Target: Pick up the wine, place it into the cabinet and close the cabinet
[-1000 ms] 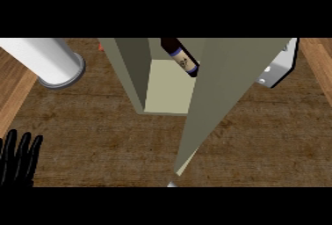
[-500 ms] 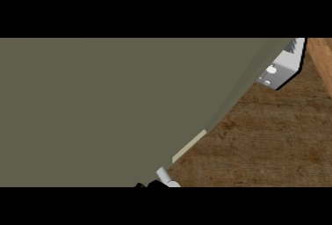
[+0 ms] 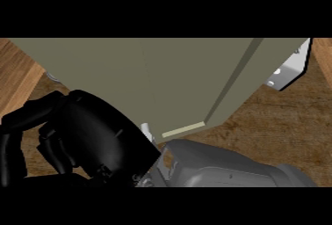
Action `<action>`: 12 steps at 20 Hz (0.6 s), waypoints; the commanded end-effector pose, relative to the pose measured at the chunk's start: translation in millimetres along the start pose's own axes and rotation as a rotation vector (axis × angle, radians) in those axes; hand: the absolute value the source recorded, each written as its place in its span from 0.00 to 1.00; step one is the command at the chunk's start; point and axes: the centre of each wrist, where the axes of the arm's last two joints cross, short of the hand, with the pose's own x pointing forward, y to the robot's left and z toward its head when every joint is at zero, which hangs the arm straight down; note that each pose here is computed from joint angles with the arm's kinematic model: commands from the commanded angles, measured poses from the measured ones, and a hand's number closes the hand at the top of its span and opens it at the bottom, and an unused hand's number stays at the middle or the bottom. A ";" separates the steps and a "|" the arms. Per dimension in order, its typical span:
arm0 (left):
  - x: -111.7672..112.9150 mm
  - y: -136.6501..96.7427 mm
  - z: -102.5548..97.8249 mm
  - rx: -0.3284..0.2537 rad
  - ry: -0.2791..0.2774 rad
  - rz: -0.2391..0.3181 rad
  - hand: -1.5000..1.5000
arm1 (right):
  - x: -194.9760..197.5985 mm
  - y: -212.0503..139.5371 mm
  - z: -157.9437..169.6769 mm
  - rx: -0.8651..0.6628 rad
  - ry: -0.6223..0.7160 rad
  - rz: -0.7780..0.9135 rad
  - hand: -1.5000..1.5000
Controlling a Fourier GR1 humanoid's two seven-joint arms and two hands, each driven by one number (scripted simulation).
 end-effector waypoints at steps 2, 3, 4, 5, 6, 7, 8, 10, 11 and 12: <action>8.8 11.0 -5.0 0.019 -0.013 0.012 0.00 | 18.6 -20.8 -52.9 -0.011 0.006 0.011 1.00; 9.4 17.5 -1.5 0.024 0.017 -0.006 0.00 | 22.1 -25.9 -58.4 0.012 0.017 -0.007 1.00; 4.4 16.8 5.9 0.000 0.008 -0.003 0.00 | 6.2 -31.4 -62.2 0.040 0.062 -0.060 1.00; 15.3 10.4 -18.1 -0.016 -0.032 -0.004 0.00 | 21.1 -25.9 -62.3 0.144 0.116 -0.085 1.00; 17.8 15.6 -14.5 -0.017 -0.014 0.003 0.00 | 10.0 -28.1 -60.8 0.212 0.170 -0.121 1.00; 14.7 18.1 -14.2 -0.022 -0.010 -0.005 0.00 | -2.4 -32.9 -61.8 0.291 0.221 -0.126 1.00; 13.9 18.7 -13.7 -0.016 -0.018 -0.012 0.00 | 2.0 -24.8 -64.2 0.346 0.247 -0.123 1.00; 19.2 14.2 -18.1 -0.026 -0.026 0.001 0.00 | -15.8 -42.8 -76.3 0.376 0.273 -0.162 1.00; 22.6 18.1 -16.4 -0.013 -0.019 0.005 0.00 | -6.7 -52.0 -84.2 0.373 0.268 -0.186 1.00; 21.3 25.8 -18.2 0.008 -0.004 -0.018 0.00 | -20.9 -65.2 -86.2 0.326 0.268 -0.257 1.00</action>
